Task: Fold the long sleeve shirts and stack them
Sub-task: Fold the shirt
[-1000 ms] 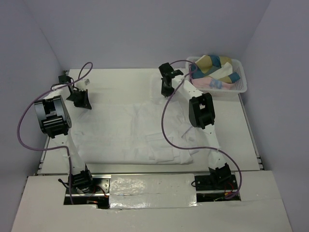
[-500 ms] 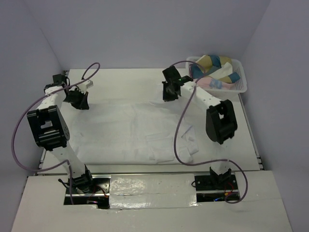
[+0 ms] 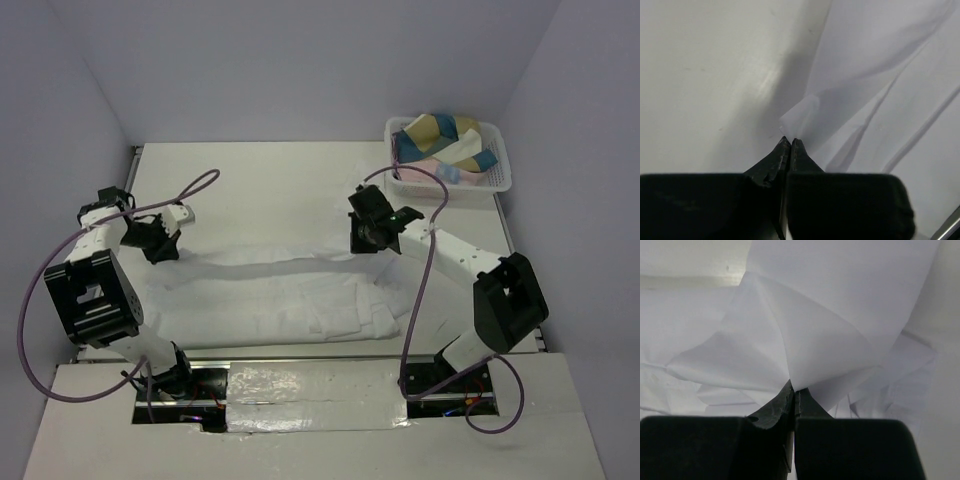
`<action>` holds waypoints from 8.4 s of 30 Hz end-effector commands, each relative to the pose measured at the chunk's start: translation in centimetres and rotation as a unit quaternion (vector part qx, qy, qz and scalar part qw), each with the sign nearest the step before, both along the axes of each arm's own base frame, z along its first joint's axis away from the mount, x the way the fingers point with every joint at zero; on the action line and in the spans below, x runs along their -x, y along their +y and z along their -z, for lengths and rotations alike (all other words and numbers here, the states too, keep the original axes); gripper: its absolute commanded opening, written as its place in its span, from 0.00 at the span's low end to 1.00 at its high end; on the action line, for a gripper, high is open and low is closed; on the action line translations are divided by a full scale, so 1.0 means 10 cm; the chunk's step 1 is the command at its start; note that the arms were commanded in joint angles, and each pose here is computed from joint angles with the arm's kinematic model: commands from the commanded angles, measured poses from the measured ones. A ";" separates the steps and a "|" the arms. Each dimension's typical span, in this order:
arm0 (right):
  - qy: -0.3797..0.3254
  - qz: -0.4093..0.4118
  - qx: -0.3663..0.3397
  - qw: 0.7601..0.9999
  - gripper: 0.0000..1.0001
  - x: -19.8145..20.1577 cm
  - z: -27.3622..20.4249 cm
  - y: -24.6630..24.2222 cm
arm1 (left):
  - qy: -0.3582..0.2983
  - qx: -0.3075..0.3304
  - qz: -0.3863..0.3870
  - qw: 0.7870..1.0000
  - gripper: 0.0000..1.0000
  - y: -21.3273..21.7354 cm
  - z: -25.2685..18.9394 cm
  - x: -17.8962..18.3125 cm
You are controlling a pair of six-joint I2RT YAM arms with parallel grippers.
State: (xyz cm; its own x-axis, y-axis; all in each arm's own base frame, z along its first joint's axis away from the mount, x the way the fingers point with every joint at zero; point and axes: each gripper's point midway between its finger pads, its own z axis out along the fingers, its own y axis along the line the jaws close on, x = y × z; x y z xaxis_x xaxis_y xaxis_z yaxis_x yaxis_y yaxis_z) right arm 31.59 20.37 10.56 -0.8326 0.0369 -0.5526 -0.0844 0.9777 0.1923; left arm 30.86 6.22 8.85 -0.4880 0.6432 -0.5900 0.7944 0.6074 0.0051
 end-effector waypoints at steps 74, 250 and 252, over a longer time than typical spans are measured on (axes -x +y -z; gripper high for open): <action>0.088 0.136 -0.134 0.978 0.77 0.96 0.75 -0.75 | 0.048 0.001 -0.197 0.979 0.76 0.36 0.65 -0.09; -0.067 -0.093 -0.222 0.968 0.00 -0.74 -0.06 0.29 | -0.007 0.180 0.076 0.981 0.86 -3.54 -0.77 -1.08; -0.091 -0.139 -0.207 0.964 0.00 -0.55 -0.18 0.41 | -0.020 0.188 0.083 0.979 0.87 -3.49 -0.92 -1.11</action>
